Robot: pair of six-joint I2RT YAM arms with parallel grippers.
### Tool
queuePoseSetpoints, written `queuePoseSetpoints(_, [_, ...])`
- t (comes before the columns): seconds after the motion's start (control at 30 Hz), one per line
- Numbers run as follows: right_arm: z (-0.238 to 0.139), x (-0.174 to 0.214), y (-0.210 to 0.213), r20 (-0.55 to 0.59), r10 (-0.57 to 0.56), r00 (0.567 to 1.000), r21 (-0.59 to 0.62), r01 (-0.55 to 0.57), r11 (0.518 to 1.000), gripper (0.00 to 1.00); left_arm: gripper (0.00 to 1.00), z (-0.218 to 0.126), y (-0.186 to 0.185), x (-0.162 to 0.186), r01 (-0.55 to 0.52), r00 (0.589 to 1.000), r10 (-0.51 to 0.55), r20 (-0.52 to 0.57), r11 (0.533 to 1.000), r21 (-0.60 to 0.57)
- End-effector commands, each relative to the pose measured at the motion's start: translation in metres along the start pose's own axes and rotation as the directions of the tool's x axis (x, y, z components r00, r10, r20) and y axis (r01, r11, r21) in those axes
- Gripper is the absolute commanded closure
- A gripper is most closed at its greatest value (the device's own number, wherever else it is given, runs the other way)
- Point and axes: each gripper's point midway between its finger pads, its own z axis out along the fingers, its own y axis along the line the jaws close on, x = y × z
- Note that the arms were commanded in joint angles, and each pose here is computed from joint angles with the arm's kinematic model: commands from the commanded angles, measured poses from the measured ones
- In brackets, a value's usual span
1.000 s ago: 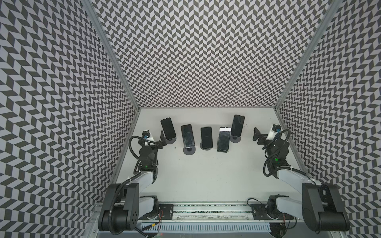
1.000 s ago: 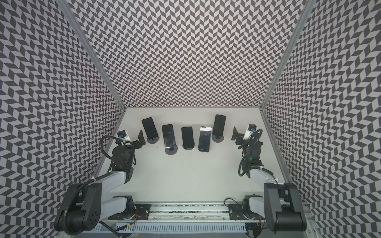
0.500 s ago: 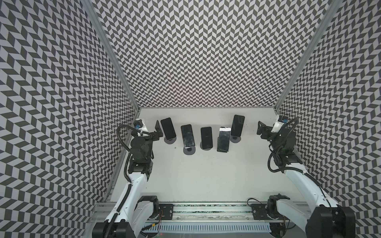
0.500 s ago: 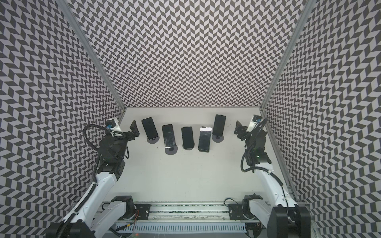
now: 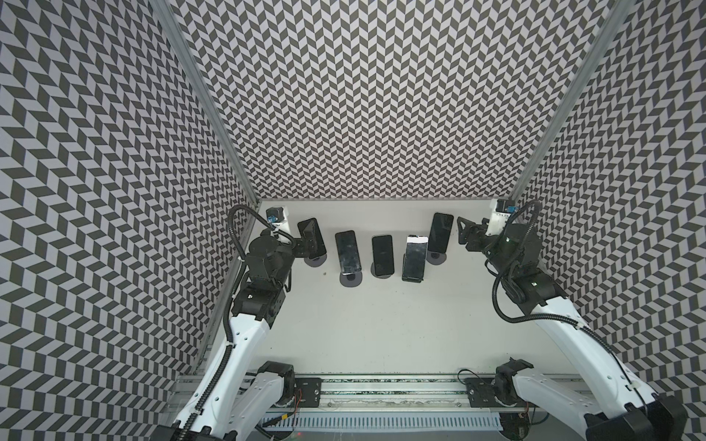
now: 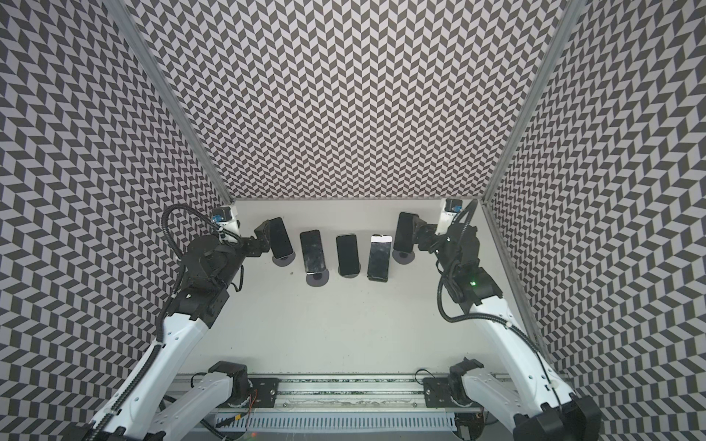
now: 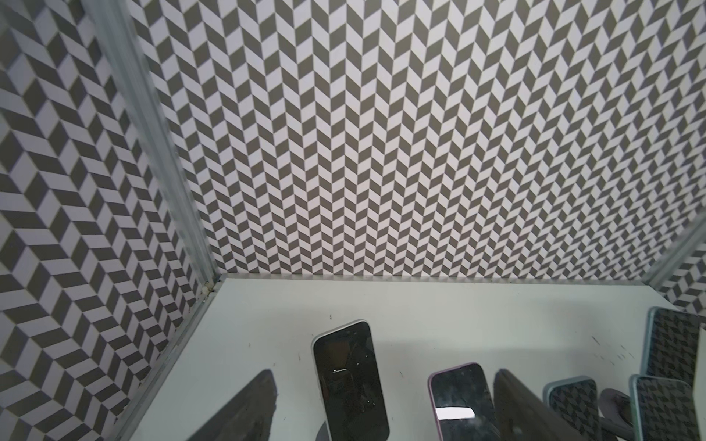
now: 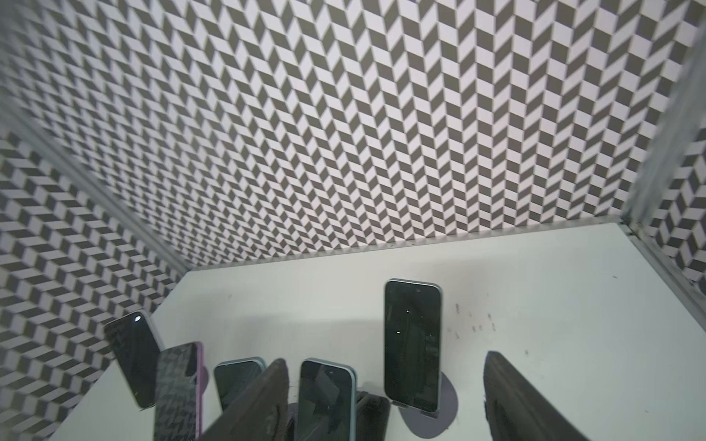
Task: Remove the phone from the phone stand
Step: 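Raise both grippers and move them toward the row of standing phones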
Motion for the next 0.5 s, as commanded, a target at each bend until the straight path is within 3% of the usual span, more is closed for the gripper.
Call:
queuePoseSetpoints(0.0, [-0.004, 0.002, 0.023, -0.061, 0.007, 0.998, -0.032, -0.009, 0.999, 0.23, 0.11, -0.014, -0.014, -0.006, 0.013, 0.998, -0.011, -0.064, 0.999, 0.043])
queuePoseSetpoints(0.23, [-0.023, 0.021, 0.073, -0.224, 0.009, 0.974, -0.118, -0.036, 0.992, 0.24, 0.13, -0.046, -0.024, -0.027, 0.087, 0.995, -0.084, -0.055, 0.994, 0.068])
queuePoseSetpoints(0.47, [-0.046, 0.041, 0.101, -0.339, -0.006, 0.941, -0.161, -0.052, 0.986, 0.26, 0.17, -0.064, -0.036, -0.015, 0.181, 0.978, -0.167, -0.129, 0.978, 0.103])
